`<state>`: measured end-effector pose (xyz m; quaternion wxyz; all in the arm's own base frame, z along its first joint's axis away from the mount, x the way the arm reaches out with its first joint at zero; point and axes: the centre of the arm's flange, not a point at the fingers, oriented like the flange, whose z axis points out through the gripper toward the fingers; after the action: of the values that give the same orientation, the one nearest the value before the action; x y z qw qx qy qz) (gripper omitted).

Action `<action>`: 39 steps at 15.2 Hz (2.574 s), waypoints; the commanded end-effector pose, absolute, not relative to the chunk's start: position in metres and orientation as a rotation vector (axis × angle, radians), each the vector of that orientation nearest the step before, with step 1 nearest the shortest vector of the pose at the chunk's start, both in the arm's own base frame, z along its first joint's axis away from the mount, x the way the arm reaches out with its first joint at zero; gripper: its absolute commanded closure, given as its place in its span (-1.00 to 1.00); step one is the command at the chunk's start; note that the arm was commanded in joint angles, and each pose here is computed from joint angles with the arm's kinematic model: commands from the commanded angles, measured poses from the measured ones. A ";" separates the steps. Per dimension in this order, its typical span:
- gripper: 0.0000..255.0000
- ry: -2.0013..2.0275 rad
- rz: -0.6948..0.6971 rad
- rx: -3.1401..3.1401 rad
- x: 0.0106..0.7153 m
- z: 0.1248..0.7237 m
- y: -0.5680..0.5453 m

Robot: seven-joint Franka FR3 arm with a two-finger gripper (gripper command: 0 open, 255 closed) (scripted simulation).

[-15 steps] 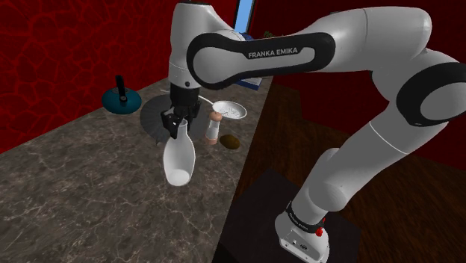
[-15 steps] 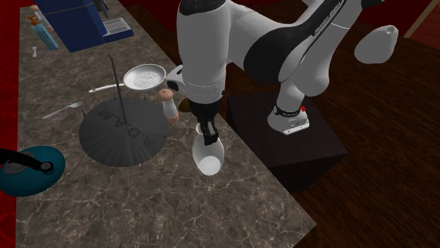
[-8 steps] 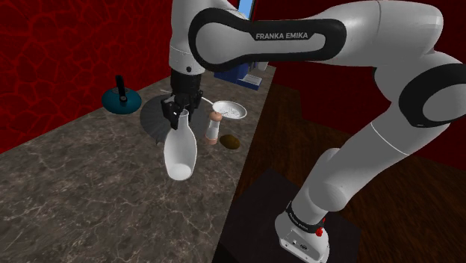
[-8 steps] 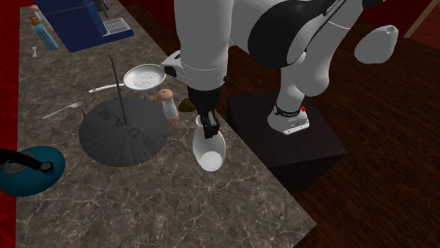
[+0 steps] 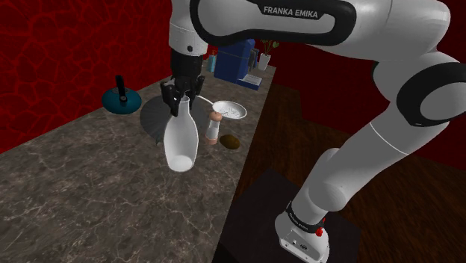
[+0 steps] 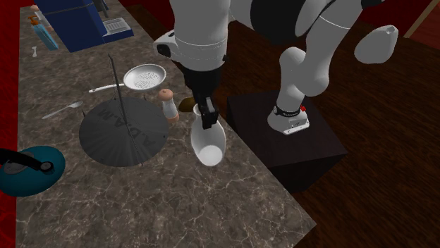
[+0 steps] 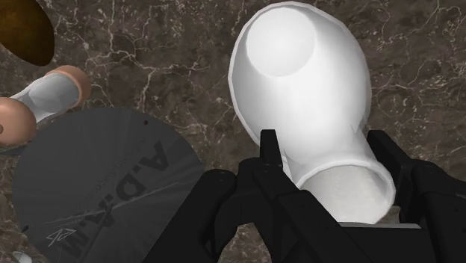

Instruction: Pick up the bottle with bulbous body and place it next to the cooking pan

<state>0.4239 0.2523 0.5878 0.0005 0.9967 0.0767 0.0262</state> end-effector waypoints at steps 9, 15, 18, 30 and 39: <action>1.00 0.241 0.082 3.130 0.423 0.640 0.252; 1.00 0.241 0.082 3.130 0.423 0.671 0.252; 1.00 0.241 0.082 3.130 0.423 0.687 0.252; 1.00 0.241 0.082 3.130 0.423 0.748 0.252; 1.00 0.241 0.082 3.130 0.440 0.716 0.139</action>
<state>0.4366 0.1512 0.7202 0.0006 0.9968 0.0756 0.0260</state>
